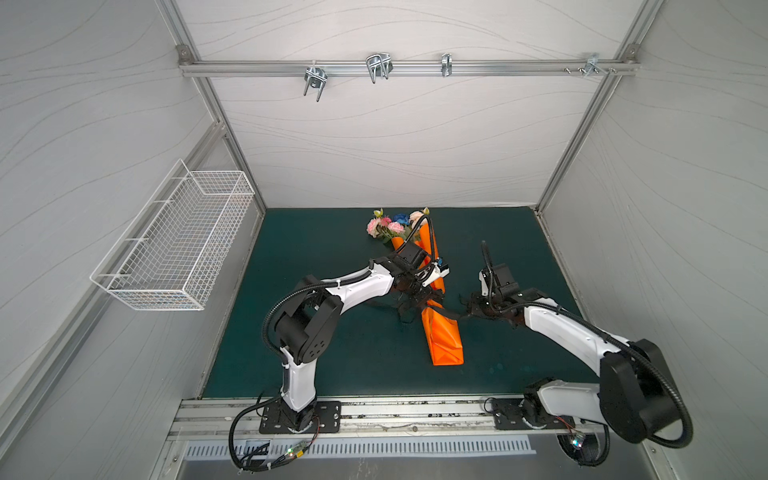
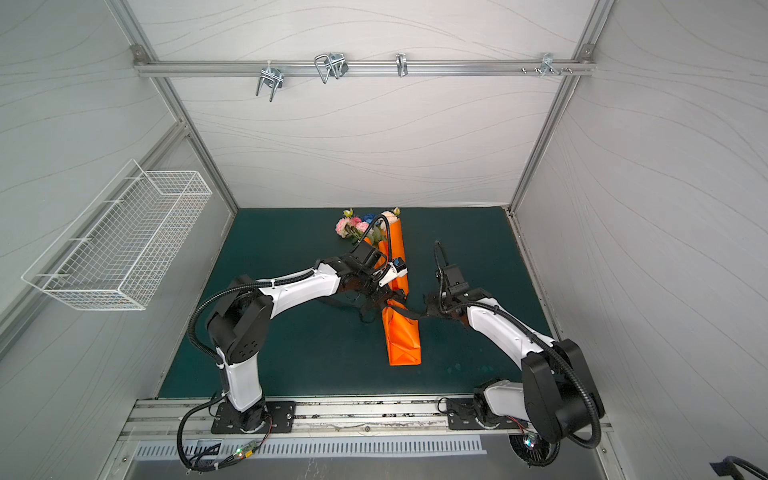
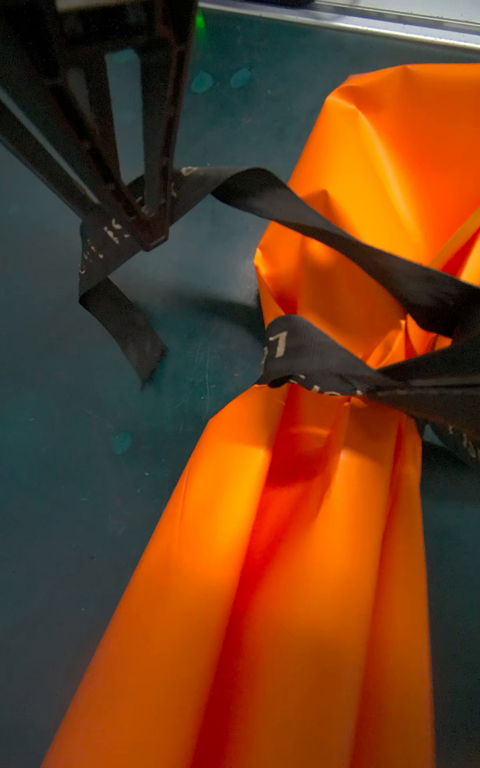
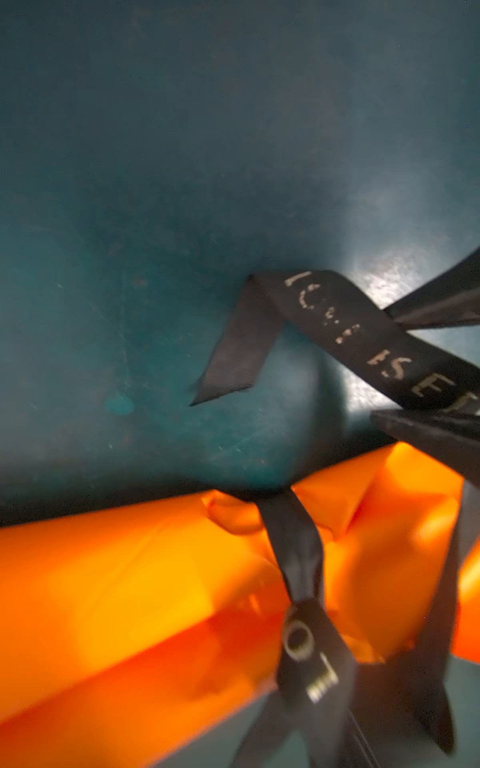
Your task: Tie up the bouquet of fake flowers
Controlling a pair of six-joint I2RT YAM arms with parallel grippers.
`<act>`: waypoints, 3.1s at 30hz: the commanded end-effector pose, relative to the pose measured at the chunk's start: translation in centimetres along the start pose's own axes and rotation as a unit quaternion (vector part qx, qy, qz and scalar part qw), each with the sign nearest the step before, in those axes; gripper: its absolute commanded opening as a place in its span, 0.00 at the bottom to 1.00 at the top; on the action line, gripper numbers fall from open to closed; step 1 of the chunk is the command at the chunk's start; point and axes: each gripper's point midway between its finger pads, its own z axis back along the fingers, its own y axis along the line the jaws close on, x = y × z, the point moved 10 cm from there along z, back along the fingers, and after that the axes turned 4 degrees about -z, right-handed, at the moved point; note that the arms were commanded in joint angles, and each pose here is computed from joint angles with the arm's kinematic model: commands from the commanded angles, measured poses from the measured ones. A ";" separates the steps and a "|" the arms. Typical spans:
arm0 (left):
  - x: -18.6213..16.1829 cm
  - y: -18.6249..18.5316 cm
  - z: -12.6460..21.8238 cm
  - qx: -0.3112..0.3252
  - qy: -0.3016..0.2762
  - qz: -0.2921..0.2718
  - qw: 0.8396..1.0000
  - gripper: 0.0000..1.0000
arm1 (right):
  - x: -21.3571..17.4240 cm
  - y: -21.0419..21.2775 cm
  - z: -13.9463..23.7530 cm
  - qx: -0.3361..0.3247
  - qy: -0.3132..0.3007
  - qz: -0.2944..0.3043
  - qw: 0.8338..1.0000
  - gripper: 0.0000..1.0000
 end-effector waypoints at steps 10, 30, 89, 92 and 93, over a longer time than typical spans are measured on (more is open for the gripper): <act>1.1 0.1 1.2 0.005 -0.044 -0.003 0.999 0.00 | -3.7 2.4 5.5 0.085 -0.023 0.111 0.990 0.48; 1.2 0.1 1.2 -0.002 -0.048 -0.003 0.999 0.00 | -4.1 4.6 -1.9 0.168 0.070 0.165 0.969 0.46; 0.5 -0.4 1.5 0.049 -0.105 0.086 0.990 0.05 | 2.3 8.0 -4.5 0.229 -0.022 -0.021 0.973 0.00; 0.6 -0.4 1.6 0.049 -0.109 0.088 0.989 0.05 | 2.5 8.0 -4.6 0.225 -0.028 -0.025 0.974 0.00; 0.7 -0.5 1.6 0.049 -0.110 0.088 0.989 0.05 | 2.5 8.0 -4.7 0.224 -0.029 -0.028 0.974 0.00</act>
